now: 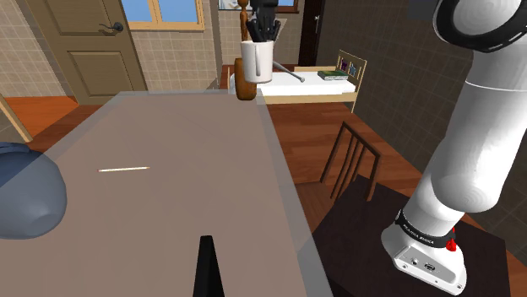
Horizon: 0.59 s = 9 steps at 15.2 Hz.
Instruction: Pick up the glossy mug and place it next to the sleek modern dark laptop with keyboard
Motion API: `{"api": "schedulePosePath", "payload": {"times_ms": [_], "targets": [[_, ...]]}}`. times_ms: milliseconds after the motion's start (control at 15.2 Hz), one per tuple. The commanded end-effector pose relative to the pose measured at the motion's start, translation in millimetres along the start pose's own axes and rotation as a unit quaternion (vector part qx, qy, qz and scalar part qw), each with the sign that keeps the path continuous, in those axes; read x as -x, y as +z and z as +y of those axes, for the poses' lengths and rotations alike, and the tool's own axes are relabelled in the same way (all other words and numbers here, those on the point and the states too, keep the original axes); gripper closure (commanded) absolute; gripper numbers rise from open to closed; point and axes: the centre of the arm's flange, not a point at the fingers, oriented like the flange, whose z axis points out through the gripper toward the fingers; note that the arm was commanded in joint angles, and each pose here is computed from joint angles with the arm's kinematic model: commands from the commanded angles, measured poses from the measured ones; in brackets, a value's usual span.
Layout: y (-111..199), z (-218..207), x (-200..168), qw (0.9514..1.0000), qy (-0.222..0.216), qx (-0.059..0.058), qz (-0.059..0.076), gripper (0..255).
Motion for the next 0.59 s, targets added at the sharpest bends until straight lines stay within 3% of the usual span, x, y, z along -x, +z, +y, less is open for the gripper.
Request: {"api": "schedulePosePath", "payload": {"times_ms": [0, 528], "targets": [[-5, -11, 9, 1.0, 0.0, 0.0, 0.0, 255], [7, -97, 69, 1.0, 0.0, 0.0, 0.0, 255]]}}
